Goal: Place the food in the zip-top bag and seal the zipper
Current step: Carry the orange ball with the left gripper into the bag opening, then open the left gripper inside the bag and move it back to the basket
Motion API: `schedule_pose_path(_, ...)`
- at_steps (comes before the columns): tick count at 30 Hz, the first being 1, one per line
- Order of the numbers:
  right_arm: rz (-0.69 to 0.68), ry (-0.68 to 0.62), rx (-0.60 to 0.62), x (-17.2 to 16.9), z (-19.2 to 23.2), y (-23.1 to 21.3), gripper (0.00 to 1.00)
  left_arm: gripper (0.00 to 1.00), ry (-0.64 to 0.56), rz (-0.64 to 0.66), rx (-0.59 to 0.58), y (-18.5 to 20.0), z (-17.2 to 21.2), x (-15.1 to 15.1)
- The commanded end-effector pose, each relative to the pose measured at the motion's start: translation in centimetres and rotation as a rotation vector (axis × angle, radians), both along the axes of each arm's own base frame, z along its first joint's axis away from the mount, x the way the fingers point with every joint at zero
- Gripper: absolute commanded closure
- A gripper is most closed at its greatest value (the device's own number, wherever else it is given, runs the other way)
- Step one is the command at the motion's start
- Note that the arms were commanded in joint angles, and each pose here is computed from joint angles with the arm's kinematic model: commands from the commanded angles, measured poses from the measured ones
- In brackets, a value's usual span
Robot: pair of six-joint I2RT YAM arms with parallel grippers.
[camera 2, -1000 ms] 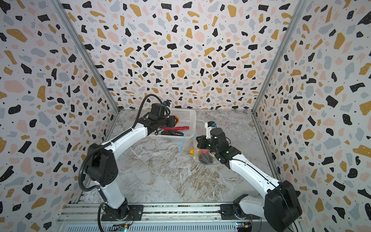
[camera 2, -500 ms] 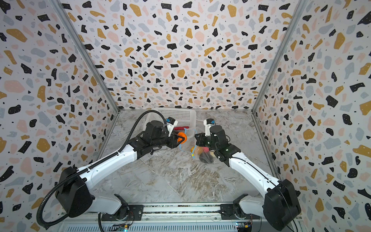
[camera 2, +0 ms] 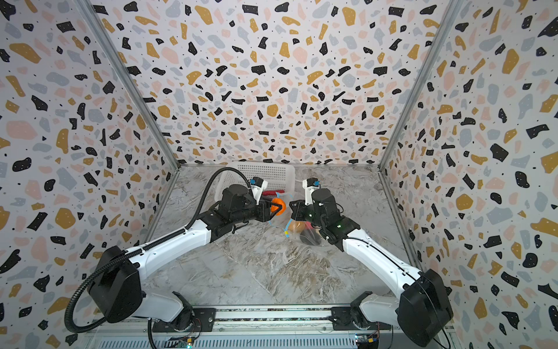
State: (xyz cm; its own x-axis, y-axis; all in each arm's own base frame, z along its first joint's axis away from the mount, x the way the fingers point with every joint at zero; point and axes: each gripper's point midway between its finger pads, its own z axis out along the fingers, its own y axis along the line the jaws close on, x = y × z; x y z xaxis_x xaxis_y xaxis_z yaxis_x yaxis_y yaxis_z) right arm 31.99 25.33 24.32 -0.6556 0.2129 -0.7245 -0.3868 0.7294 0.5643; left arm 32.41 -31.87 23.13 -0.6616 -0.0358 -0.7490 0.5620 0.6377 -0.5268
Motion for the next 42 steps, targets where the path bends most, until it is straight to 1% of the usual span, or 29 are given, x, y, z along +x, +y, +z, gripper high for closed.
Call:
schedule_pose_path(1, -0.006, -0.081, 0.047, -0.1, 3.6, 0.0, 1.0, 0.57, -0.013, -0.002, -0.065, -0.9, 0.8, -0.2)
schedule_pose_path(8, -0.003, -0.087, 0.052, -0.2, 3.9, 0.2, 1.0, 0.56, -0.008, 0.008, -0.043, -0.5, -0.2, -0.4)
schedule_pose_path(12, -0.003, -0.088, 0.046, -0.2, 4.2, 0.2, 1.0, 0.56, 0.01, 0.015, -0.022, -0.5, -1.5, -0.1)
schedule_pose_path(19, -0.005, -0.084, 0.038, -0.2, 4.2, 0.2, 1.0, 0.54, 0.032, 0.016, -0.042, -1.2, -2.5, 0.3)
schedule_pose_path(25, -0.009, -0.086, 0.034, -0.3, 4.2, 0.2, 1.0, 0.49, 0.044, -0.008, -0.022, -2.1, -3.0, 0.4)
schedule_pose_path(30, -0.018, -0.09, 0.032, -0.4, 4.2, 0.0, 1.0, 0.41, 0.053, -0.011, 0.006, -2.2, -3.8, 0.4)
schedule_pose_path(35, -0.022, -0.092, 0.032, -0.5, 4.2, -0.2, 1.0, 0.33, 0.047, -0.009, 0.015, -2.1, -3.7, 0.5)
schedule_pose_path(39, -0.021, -0.092, 0.031, -0.6, 4.1, -0.2, 1.0, 0.29, 0.043, -0.008, 0.027, -2.0, -3.5, 0.6)
schedule_pose_path(42, -0.023, -0.092, 0.032, -0.7, 4.1, -0.3, 1.0, 0.28, 0.037, -0.006, 0.031, -2.0, -3.0, 0.6)
